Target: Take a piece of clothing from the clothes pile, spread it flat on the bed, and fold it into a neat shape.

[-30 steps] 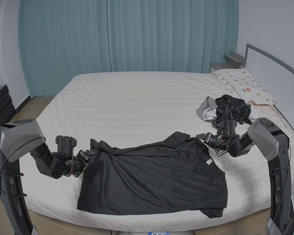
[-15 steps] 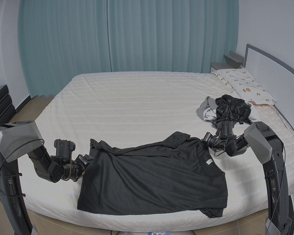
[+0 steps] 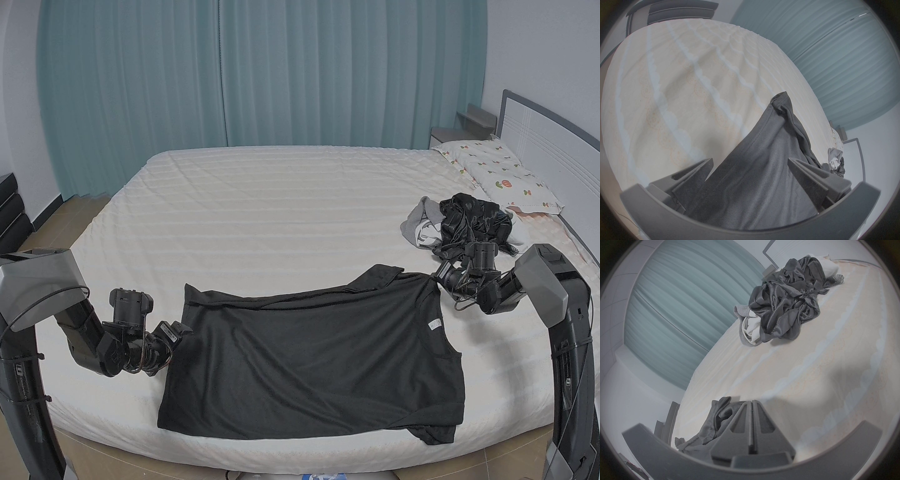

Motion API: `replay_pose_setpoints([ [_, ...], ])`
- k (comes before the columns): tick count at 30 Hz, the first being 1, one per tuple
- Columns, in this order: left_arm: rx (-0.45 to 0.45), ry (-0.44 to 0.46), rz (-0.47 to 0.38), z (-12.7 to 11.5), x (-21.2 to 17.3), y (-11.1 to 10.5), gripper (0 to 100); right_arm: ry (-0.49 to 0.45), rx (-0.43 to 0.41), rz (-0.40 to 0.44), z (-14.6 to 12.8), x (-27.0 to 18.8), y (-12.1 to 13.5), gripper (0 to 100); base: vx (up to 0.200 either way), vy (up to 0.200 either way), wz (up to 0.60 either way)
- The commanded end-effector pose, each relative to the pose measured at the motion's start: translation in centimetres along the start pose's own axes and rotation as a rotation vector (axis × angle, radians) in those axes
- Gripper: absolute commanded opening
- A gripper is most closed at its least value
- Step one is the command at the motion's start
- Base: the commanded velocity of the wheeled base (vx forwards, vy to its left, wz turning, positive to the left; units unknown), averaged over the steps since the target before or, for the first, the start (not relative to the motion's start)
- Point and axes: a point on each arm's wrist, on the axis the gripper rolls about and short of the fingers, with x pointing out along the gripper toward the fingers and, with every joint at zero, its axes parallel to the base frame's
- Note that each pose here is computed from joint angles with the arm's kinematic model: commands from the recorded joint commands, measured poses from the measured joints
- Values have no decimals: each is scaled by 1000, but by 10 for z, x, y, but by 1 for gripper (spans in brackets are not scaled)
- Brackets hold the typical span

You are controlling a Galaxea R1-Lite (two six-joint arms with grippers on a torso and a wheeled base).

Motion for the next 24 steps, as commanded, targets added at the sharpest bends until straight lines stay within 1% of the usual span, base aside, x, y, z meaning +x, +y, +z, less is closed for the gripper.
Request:
replay_pose_setpoints([
  [1,1,6,4,-1,1,1,100,-36,7,-1,12,-5,-7,0,0,0,0],
  [5,1,6,6,-1,1,1,100,-43,11,-9,11,-6,-12,0,0,0,0],
  [13,3,9,5,-2,1,1,100,-40,9,-12,9,-5,-13,0,0,0,0],
  [14,3,9,5,-2,1,1,100,-39,8,-15,8,-5,-14,100,0,0,0],
  [19,3,9,4,-2,1,0,100,-14,5,-32,0,-9,-20,100,0,0,0],
  [21,5,3,-3,-1,0,-1,100,-9,3,-10,-3,-21,-19,100,0,0,0],
  [24,4,-1,-6,0,-2,-2,100,10,12,-12,-9,-38,-20,100,0,0,0],
])
